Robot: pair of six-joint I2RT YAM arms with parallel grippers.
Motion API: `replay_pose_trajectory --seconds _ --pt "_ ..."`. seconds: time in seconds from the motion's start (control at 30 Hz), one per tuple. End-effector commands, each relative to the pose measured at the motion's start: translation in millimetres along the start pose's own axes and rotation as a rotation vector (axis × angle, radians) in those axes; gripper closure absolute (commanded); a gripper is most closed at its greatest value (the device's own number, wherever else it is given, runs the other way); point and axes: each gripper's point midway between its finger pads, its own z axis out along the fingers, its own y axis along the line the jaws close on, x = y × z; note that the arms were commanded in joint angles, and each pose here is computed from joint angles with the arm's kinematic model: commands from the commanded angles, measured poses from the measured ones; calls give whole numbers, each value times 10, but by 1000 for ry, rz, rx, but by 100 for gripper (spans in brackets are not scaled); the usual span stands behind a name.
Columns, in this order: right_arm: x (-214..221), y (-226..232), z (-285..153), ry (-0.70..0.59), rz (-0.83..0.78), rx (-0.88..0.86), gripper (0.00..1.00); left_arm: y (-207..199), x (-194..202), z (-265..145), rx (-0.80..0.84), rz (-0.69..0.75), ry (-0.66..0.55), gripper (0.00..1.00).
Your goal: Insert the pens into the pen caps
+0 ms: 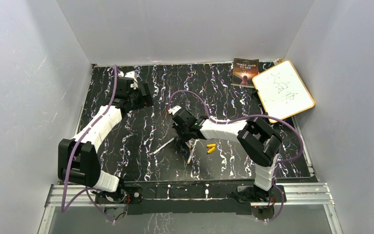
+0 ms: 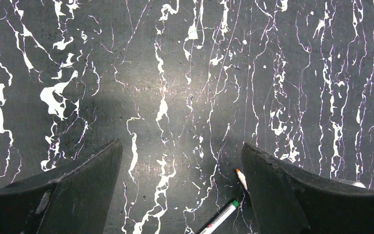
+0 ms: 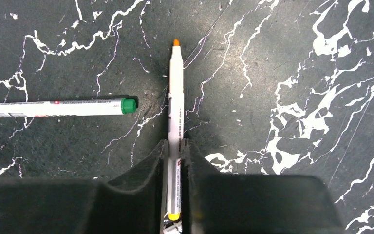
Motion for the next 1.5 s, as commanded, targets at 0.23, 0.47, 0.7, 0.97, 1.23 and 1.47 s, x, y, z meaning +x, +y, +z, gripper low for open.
replay_pose_trajectory --seconds 0.23,0.47,0.7,0.97,1.23,1.47 --pt "-428 -45 -66 -116 49 62 100 -14 17 -32 15 12 4 9" --pt "-837 -146 -322 -267 194 -1 100 -288 -73 -110 179 -62 9 6" --pt "-1369 -412 -1044 -618 446 -326 100 -1093 -173 -471 724 -127 2 3" --pt "-1672 -381 -1719 -870 524 -602 100 -1447 -352 -931 1096 -256 -152 17" --pt "-1879 -334 -2020 -979 577 -787 100 -1738 -232 -1331 1232 -71 -197 25" --pt "-2038 -214 -2280 -1022 586 -959 100 -1847 -195 -1511 1286 -18 -210 47"
